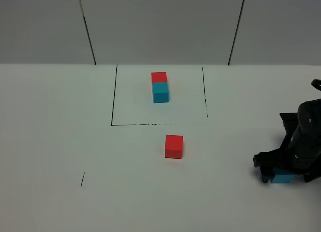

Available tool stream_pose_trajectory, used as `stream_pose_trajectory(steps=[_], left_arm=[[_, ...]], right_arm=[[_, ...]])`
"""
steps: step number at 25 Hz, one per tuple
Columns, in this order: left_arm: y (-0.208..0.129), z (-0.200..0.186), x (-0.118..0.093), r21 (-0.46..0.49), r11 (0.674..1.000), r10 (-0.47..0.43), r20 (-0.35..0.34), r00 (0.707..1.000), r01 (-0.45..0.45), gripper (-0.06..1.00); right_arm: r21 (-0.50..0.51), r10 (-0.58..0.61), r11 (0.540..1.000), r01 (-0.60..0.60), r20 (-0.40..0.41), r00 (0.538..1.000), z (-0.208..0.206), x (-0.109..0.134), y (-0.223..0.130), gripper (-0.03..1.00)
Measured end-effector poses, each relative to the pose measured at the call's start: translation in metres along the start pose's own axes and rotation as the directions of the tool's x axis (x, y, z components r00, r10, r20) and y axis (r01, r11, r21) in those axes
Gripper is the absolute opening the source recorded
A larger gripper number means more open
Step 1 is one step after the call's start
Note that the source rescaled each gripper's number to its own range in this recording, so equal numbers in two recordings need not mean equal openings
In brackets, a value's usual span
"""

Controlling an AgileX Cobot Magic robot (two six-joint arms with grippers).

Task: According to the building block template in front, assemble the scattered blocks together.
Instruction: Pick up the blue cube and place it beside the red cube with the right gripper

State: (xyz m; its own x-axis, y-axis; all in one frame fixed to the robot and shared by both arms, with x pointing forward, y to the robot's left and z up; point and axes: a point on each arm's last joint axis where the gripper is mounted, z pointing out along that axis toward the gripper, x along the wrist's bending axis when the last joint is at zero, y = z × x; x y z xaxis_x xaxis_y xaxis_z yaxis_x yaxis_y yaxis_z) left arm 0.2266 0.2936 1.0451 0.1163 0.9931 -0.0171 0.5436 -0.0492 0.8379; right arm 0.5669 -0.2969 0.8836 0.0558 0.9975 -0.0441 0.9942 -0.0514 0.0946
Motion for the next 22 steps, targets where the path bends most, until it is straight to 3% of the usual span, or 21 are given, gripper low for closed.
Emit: stream_pose_trajectory(steps=[9, 22], left_arm=[[0.0, 0.0, 0.0, 0.0, 1.0, 0.0, 0.0, 1.0, 0.0, 0.63], [0.0, 0.0, 0.0, 0.0, 1.0, 0.0, 0.0, 1.0, 0.0, 0.63]], right_arm=[[0.0, 0.001, 1.0, -0.001, 0.0, 1.0, 0.0, 0.0, 0.0, 0.66], [-0.016, 0.008, 1.0, -0.008, -0.008, 1.0, 0.0006, 0.0027, 0.0014, 0.18]])
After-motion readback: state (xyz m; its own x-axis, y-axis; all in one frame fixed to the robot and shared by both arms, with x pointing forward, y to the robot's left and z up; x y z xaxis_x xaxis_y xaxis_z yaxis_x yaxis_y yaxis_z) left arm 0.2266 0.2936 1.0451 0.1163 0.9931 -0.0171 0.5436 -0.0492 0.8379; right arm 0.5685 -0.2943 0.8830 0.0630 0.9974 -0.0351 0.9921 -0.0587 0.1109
